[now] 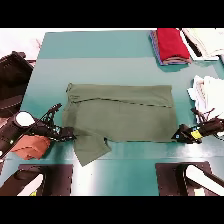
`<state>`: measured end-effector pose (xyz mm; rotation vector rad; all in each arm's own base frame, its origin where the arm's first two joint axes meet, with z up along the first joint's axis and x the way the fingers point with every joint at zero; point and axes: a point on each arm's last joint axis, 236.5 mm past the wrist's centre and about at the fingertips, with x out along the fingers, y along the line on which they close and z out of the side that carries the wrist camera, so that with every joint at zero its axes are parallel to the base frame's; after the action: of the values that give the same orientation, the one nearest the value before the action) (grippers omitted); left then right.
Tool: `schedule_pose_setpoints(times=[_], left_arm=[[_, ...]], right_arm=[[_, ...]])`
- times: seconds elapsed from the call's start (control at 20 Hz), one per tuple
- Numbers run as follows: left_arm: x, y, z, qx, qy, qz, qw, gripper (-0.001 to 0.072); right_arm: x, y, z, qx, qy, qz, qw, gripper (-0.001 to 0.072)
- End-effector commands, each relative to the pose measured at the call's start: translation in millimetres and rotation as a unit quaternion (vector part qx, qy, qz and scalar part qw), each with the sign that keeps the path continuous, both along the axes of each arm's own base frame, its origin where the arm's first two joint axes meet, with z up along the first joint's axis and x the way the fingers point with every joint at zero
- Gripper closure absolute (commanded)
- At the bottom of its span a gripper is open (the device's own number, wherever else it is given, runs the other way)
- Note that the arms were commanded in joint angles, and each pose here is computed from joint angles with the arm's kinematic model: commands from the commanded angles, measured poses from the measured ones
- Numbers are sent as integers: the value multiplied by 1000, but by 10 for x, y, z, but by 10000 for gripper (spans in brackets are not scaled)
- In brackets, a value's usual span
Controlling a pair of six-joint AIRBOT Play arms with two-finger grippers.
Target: Fold the shirts.
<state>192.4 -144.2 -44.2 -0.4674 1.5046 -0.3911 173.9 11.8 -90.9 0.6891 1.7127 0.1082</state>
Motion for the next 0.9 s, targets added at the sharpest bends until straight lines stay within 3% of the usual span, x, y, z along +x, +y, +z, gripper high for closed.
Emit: schedule_pose_setpoints(times=[0.0,0.15,0.3,0.5,0.85], left_arm=[[-40,70,41,18,3,-20,1000,683],[-42,103,183,27,3,-41,999,683],[-47,93,283,26,3,-51,998,683],[94,94,443,24,-49,-30,998,684],[995,85,845,26,-180,9,983,683]], right_arm=[[121,108,4,-13,-24,41,999,565],[123,35,258,-57,-52,101,992,689],[-52,-145,485,-117,-64,140,981,690],[-36,-256,745,-154,-124,106,974,690],[820,-283,1085,-186,-210,113,953,691]])
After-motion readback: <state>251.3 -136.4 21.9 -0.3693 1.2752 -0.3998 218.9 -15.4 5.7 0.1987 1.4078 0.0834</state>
